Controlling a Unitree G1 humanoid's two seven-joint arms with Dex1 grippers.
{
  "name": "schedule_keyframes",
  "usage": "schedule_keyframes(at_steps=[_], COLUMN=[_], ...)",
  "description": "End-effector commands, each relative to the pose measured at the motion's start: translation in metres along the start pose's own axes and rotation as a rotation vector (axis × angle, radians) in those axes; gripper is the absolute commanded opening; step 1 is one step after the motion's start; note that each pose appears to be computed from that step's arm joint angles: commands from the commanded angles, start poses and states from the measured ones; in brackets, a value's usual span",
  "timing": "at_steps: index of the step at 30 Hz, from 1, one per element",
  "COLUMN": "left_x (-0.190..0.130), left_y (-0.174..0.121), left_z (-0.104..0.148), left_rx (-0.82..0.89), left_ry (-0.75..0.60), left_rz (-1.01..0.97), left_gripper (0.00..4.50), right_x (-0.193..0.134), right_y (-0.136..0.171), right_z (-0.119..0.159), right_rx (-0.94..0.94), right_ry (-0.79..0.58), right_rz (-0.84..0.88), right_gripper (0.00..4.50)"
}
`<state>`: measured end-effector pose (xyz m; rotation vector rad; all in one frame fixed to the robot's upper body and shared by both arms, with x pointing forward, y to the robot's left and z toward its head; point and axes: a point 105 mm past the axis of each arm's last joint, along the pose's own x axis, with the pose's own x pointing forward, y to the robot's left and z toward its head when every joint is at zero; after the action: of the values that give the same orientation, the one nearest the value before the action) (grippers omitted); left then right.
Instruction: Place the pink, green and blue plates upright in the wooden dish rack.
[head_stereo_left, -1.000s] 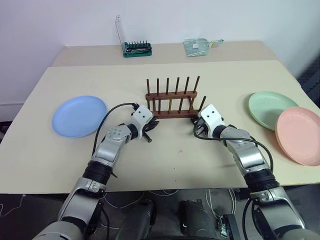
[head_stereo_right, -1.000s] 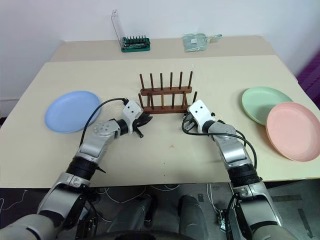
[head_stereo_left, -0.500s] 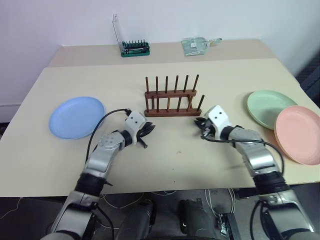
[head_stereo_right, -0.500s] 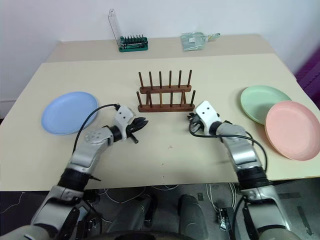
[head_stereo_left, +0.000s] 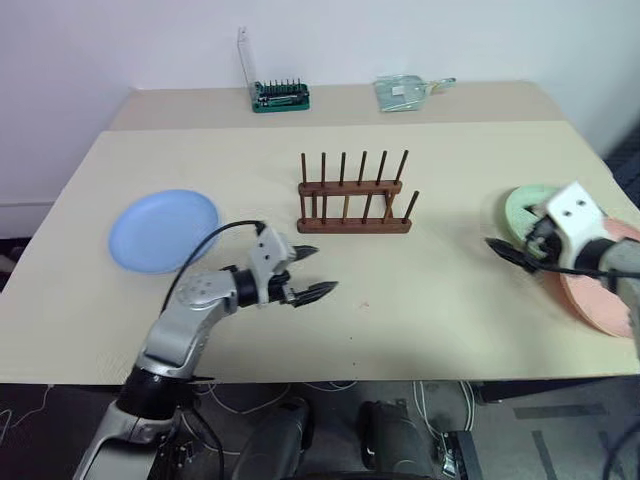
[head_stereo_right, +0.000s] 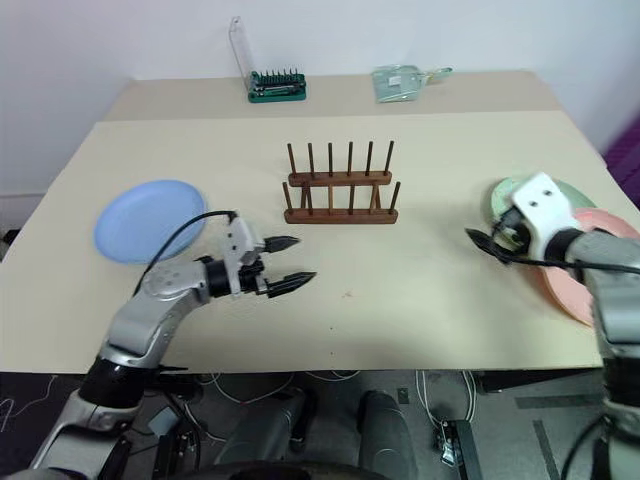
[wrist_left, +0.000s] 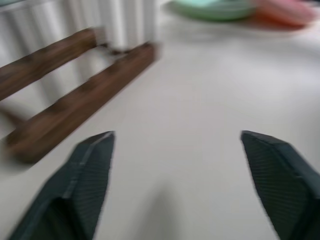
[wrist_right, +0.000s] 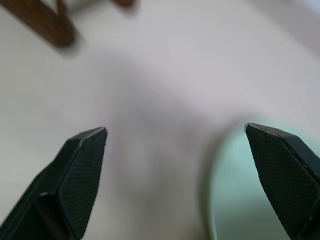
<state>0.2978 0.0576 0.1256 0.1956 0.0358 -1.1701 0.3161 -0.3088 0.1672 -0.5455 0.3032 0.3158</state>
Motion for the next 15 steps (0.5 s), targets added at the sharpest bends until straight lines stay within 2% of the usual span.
schedule_keyframes(at_steps=[1, 4, 12, 15], left_x=[0.018, 0.031, 0.042, 0.041], left_y=[-0.015, -0.024, -0.030, -0.030], left_z=[0.013, 0.013, 0.011, 0.009], left_rx=[0.056, 0.068, 0.081, 0.082], left_ry=[-0.041, -0.047, -0.055, -0.055], left_rz=[-0.112, -0.178, -0.227, -0.225], left_gripper=[3.96, 3.96, 3.96, 4.02], right_x=[-0.024, -0.037, -0.044, -0.036], right_y=[-0.018, -0.022, -0.025, -0.016], right_z=[0.006, -0.019, -0.046, -0.053], right_rx=[-0.007, 0.042, 0.120, 0.126], right_ry=[0.003, 0.105, 0.209, 0.238], right_rz=[-0.122, -0.192, -0.319, -0.299], right_gripper=[4.50, 4.50, 4.50, 3.70])
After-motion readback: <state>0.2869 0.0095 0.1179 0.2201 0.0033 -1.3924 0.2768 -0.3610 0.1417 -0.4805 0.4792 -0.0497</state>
